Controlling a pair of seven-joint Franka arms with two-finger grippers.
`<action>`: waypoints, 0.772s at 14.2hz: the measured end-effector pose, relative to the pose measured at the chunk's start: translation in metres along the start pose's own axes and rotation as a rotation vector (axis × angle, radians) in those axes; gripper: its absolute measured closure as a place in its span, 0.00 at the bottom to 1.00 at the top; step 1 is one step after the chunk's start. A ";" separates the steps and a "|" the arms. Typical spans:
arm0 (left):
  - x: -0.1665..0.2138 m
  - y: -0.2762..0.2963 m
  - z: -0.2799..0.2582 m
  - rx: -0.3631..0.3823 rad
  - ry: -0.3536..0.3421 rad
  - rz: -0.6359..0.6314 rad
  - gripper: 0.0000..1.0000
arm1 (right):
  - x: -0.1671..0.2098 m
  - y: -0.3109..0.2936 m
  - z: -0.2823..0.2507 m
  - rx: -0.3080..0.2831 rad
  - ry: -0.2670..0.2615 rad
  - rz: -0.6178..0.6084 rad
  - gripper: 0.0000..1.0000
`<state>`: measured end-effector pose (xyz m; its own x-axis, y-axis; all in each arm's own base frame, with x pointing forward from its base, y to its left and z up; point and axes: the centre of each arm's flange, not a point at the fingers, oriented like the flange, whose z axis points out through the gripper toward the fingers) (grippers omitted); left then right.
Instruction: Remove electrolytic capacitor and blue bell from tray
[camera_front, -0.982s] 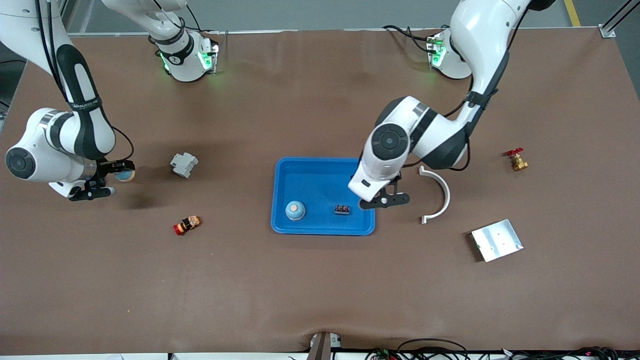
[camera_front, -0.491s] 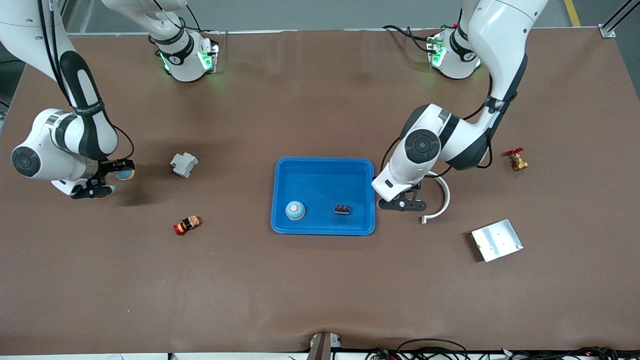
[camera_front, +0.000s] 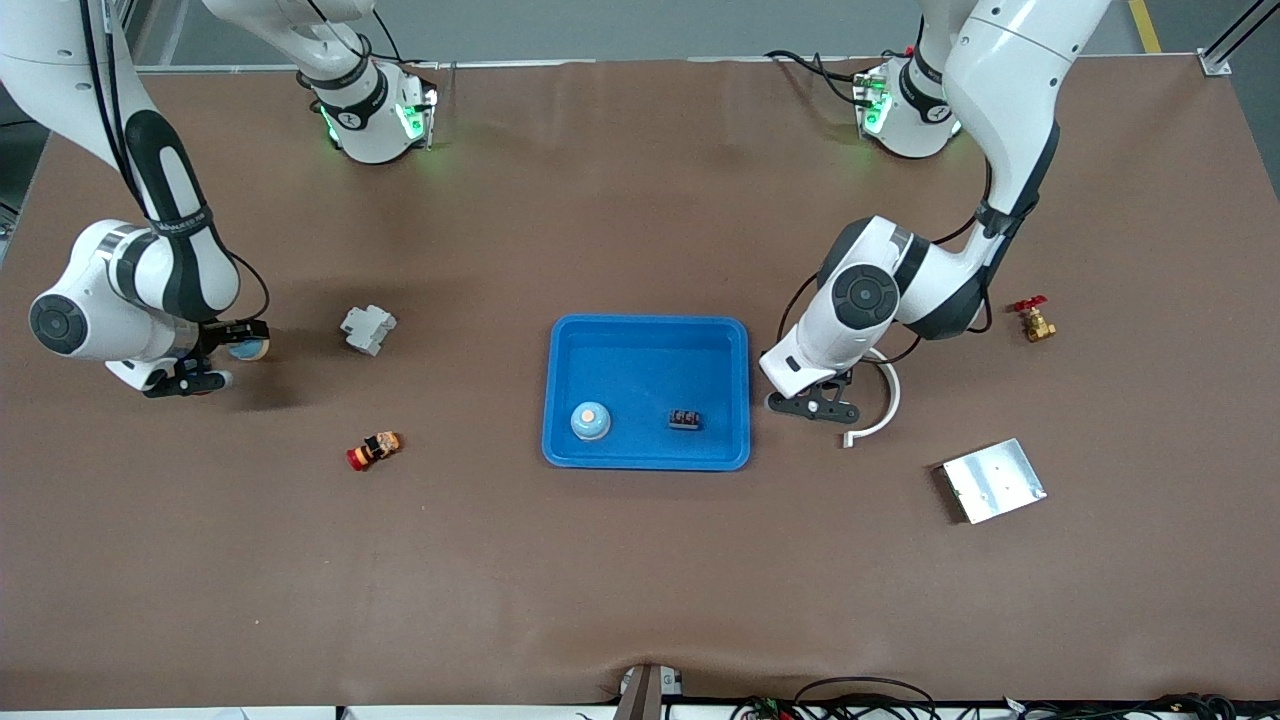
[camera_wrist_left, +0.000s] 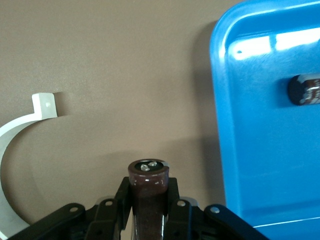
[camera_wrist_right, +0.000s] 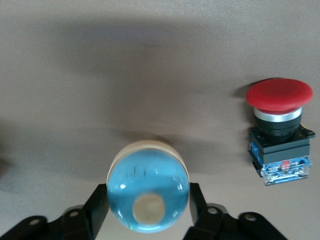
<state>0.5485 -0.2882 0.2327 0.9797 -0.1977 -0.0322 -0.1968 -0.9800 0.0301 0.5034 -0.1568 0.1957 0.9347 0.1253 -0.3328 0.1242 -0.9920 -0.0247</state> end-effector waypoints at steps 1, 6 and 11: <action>0.000 -0.004 0.002 -0.001 0.000 0.004 0.68 | 0.001 0.000 -0.001 -0.001 0.002 -0.001 0.11; -0.010 -0.030 0.023 -0.013 0.049 0.041 0.68 | 0.022 0.000 -0.060 0.014 -0.003 -0.005 0.00; -0.023 -0.045 0.042 0.001 0.073 0.069 0.68 | 0.066 -0.083 -0.151 0.029 0.064 -0.047 0.00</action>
<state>0.5336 -0.2409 0.1898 0.9639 -0.2628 0.0425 -0.2641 -0.9641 0.0289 0.6052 -0.0632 0.3182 0.9474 0.1718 -0.2700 0.1596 -0.9849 -0.0666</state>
